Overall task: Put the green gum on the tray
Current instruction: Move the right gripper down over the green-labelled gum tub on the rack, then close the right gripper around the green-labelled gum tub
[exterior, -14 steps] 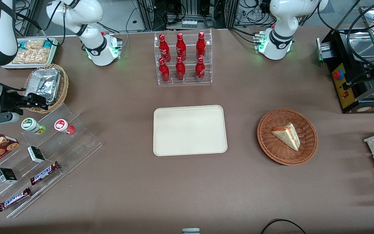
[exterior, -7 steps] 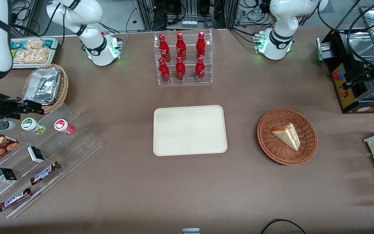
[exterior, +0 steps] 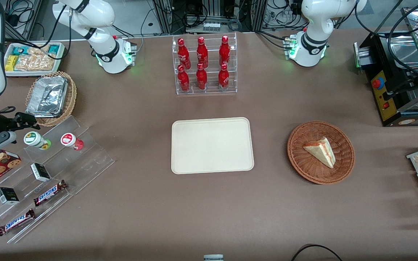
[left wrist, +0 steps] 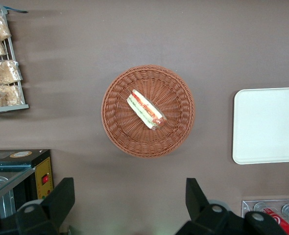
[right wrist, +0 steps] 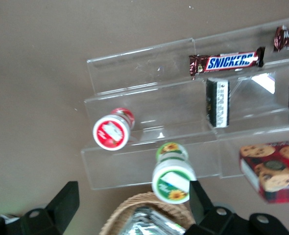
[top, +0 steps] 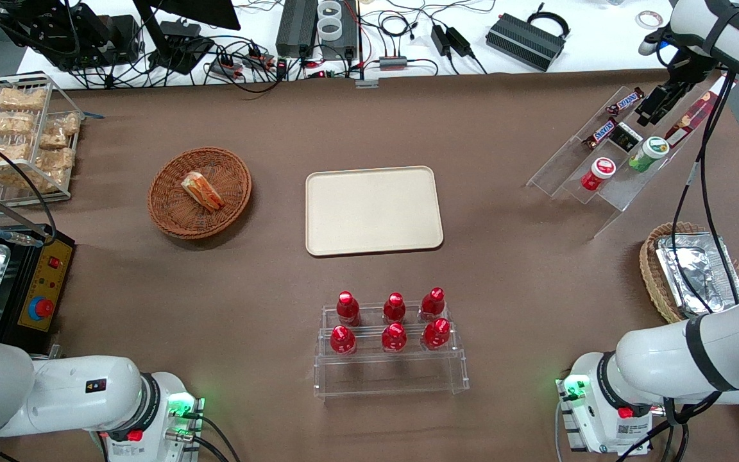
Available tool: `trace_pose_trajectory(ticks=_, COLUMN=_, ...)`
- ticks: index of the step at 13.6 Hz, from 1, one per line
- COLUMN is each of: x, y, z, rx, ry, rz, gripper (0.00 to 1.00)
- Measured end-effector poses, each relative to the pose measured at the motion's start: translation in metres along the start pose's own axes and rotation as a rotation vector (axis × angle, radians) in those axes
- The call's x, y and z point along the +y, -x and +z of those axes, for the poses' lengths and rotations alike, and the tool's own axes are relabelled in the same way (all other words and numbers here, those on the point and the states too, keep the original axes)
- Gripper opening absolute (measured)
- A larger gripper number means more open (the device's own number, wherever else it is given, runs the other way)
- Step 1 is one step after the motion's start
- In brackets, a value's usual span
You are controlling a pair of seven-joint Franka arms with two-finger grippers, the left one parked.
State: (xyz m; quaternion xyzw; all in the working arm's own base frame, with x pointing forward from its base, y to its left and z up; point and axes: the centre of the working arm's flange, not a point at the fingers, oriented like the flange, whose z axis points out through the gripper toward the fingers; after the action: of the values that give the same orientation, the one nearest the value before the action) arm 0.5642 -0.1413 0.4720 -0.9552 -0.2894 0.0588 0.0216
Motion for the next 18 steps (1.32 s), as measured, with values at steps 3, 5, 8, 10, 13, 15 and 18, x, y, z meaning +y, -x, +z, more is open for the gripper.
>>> trace_pose_trajectory(ticks=3, x=0.008, y=0.000, z=0.006, rx=0.003, ry=0.021, rz=-0.112, gripper=1.00)
trace_pose_trajectory(ticks=5, x=0.018, y=0.008, z=0.011, rx=0.016, ry=0.036, rz=-0.168, gripper=1.00)
trace_pose_trajectory(ticks=8, x=0.035, y=0.026, z=0.028, rx=0.025, ry=0.046, rz=-0.189, gripper=1.00)
trace_pose_trajectory(ticks=10, x=0.037, y=0.030, z=0.038, rx=0.027, ry=0.047, rz=-0.185, gripper=1.00)
trace_pose_trajectory(ticks=13, x=0.035, y=0.030, z=0.049, rx=0.034, ry=0.050, rz=-0.186, gripper=1.00)
trace_pose_trajectory(ticks=15, x=0.033, y=0.034, z=0.058, rx=0.047, ry=0.060, rz=-0.180, gripper=1.00)
trace_pose_trajectory(ticks=18, x=0.029, y=0.046, z=0.074, rx=0.064, ry=0.076, rz=-0.166, gripper=1.00)
